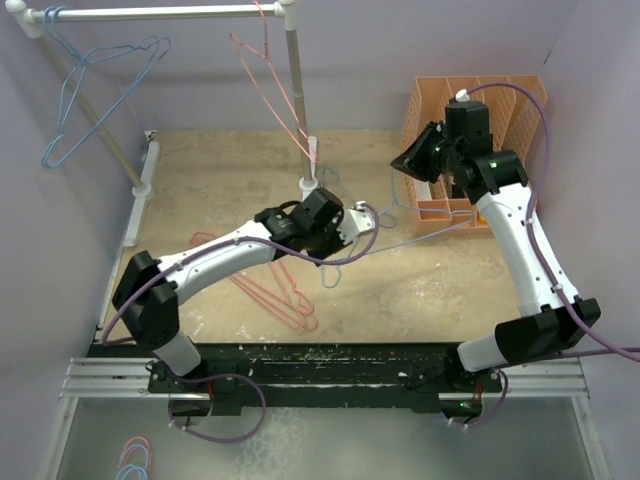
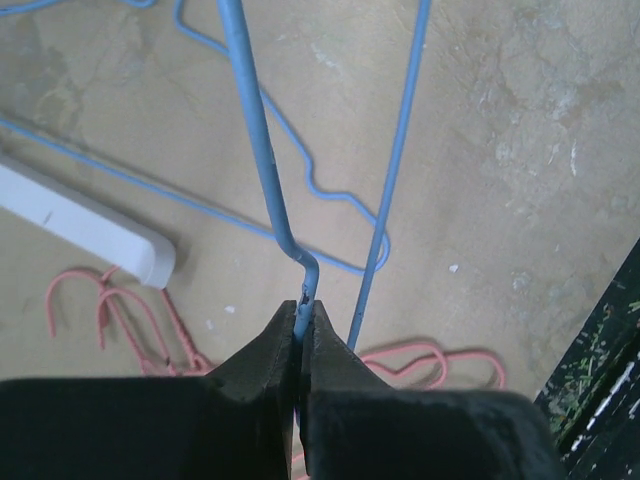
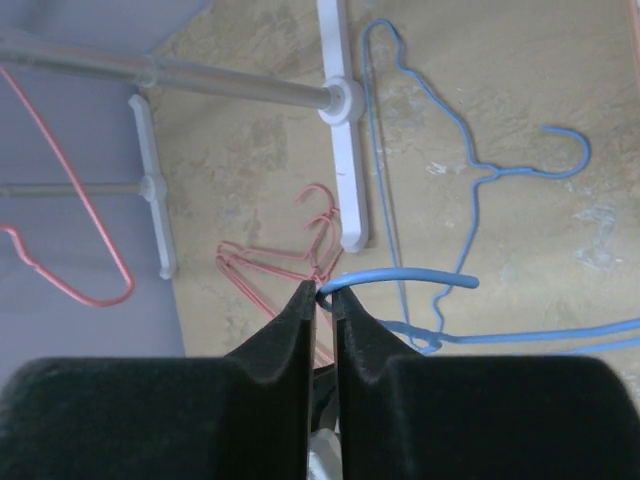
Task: Organize the hangers
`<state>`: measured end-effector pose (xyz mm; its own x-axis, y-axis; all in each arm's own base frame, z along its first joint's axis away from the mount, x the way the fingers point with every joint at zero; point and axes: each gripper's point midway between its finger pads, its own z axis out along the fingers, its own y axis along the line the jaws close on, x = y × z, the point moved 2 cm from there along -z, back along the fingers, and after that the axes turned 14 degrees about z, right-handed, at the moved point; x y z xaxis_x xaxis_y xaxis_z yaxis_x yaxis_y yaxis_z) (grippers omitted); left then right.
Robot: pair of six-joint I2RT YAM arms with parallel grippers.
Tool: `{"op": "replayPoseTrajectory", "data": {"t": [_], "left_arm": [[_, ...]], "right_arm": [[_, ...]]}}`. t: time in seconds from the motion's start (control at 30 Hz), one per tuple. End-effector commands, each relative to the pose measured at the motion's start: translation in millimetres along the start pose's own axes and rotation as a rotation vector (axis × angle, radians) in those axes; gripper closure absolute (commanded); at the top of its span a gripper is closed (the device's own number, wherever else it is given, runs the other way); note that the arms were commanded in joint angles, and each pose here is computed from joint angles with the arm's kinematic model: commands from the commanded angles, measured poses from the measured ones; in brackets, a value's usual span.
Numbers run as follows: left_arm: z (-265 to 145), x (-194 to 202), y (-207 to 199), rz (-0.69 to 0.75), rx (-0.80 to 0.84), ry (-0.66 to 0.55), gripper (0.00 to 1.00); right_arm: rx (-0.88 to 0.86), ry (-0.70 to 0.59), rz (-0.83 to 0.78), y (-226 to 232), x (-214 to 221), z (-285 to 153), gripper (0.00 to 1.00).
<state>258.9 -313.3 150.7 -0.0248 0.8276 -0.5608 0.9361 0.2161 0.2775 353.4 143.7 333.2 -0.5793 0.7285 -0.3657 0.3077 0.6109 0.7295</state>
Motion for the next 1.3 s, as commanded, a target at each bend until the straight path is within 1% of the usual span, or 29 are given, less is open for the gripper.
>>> {"op": "replayPoseTrajectory", "data": {"t": [0.0, 0.03, 0.1, 0.13, 0.23, 0.37, 0.47, 0.53, 0.67, 0.8, 0.87, 0.97, 1.0, 1.07, 1.2, 1.27], "left_arm": [[-64, -14, 34, 0.009, -0.101, -0.092, 1.0], [-73, -5, 39, -0.006, -0.112, -0.08, 1.0], [-90, 18, 50, -0.047, -0.136, -0.047, 1.0], [-98, 32, 54, -0.059, -0.153, -0.022, 1.0], [-118, 63, 45, -0.063, -0.173, 0.054, 1.0], [-142, 104, 24, -0.049, -0.183, 0.184, 1.0], [-161, 144, 21, -0.071, -0.211, 0.31, 1.0], [-178, 164, 19, -0.074, -0.236, 0.367, 1.0], [-224, 177, 18, -0.101, -0.318, 0.372, 1.0], [-266, 195, 6, -0.116, -0.423, 0.42, 1.0], [-276, 200, -8, -0.137, -0.412, 0.417, 1.0], [-284, 208, -32, -0.179, -0.352, 0.425, 1.0], [-290, 212, -34, -0.19, -0.378, 0.433, 1.0], [-306, 215, -30, -0.213, -0.47, 0.439, 1.0], [-344, 212, -8, -0.299, -0.71, 0.435, 1.0], [-357, 215, 3, -0.329, -0.812, 0.463, 1.0]], "right_arm": [[-0.103, -0.051, -0.085, 35, -17, -25, 0.68], [-0.095, -0.09, -0.104, 39, -25, -32, 0.41], [-0.098, -0.17, -0.131, 50, -43, -49, 0.12], [-0.104, -0.205, -0.14, 57, -50, -58, 0.02], [-0.14, -0.286, -0.152, 77, -72, -79, 0.0], [-0.246, -0.329, -0.145, 110, -88, -99, 0.0], [-0.311, -0.318, -0.137, 126, -92, -99, 0.0], [-0.331, -0.293, -0.13, 131, -92, -91, 0.0], [-0.355, -0.223, -0.118, 134, -86, -72, 0.0], [-0.358, -0.178, -0.109, 132, -82, -57, 0.0], [-0.36, -0.164, -0.107, 131, -81, -52, 0.0], [-0.366, -0.141, -0.104, 131, -79, -45, 0.0], [-0.371, -0.133, -0.104, 131, -78, -43, 0.0], [-0.38, -0.112, -0.105, 133, -76, -39, 0.0], [-0.411, -0.053, -0.106, 135, -67, -32, 0.0], [-0.424, -0.027, -0.104, 135, -64, -29, 0.0]]}}
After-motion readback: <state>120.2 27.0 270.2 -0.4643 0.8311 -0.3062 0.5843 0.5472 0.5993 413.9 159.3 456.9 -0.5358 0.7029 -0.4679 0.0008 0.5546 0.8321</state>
